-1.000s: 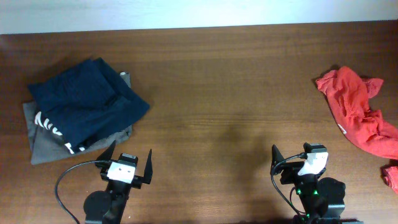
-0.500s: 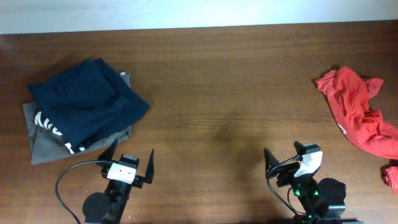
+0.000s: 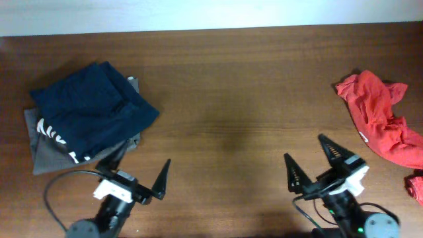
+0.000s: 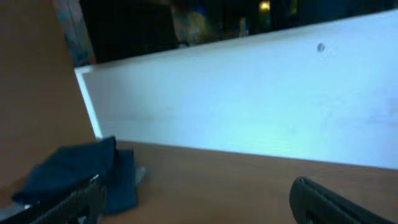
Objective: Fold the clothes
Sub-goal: 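Reach the right gripper to the crumpled red T-shirt and grasp it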
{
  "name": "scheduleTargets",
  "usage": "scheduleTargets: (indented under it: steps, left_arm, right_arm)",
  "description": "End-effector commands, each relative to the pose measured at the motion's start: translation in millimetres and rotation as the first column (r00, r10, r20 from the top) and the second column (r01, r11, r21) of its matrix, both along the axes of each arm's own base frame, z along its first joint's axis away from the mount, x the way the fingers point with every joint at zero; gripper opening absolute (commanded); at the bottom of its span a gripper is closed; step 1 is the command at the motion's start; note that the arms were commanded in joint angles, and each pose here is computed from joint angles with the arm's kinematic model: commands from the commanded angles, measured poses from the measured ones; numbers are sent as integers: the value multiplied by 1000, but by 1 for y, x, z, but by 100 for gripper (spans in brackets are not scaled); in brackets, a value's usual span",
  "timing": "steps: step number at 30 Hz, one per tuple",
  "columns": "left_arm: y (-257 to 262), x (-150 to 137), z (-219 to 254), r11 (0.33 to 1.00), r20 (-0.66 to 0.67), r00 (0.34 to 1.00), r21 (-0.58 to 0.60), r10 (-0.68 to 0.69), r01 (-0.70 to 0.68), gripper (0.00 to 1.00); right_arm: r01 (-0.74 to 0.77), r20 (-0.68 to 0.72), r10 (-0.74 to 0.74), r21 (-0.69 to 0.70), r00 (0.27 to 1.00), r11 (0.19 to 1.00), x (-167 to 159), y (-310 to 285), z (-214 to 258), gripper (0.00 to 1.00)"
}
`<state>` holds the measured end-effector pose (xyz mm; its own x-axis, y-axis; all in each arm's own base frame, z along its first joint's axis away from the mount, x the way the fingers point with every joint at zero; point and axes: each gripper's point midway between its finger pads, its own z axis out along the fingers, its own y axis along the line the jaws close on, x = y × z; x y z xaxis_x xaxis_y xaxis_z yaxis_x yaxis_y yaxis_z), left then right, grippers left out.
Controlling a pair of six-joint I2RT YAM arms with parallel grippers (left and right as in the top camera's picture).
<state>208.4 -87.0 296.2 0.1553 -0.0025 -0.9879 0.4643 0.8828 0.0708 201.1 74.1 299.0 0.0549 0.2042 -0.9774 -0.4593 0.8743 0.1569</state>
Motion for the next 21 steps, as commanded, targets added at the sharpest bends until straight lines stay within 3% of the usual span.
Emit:
scheduleTargets:
  steps: [1,5,9,13,15,21]
  left_arm:
    - [-5,7,34,999,-47,998,-34,-31,29,99]
    - [-9,39,54,1000,-201,979,-15,-29,26,99]
    - [-13,77,50,997,-401,916,67,-12,43,99]
    - [-16,106,26,994,-649,761,86,6,65,99]
    - [-18,118,11,993,-729,684,89,14,75,99]
    - [-21,136,-42,991,-866,499,86,23,103,99]
  right_arm:
    - [40,-112,-38,10,993,999,13,-7,8,99]
    - [64,-379,-57,5,924,998,39,-11,-8,99]
    - [134,-616,-130,-40,777,990,63,-25,-20,99]
    - [122,-741,-121,-53,660,991,92,-26,-15,99]
    - [139,-799,-184,-127,572,982,100,-36,-35,99]
    - [410,-839,-431,-283,331,867,141,-110,-62,99]
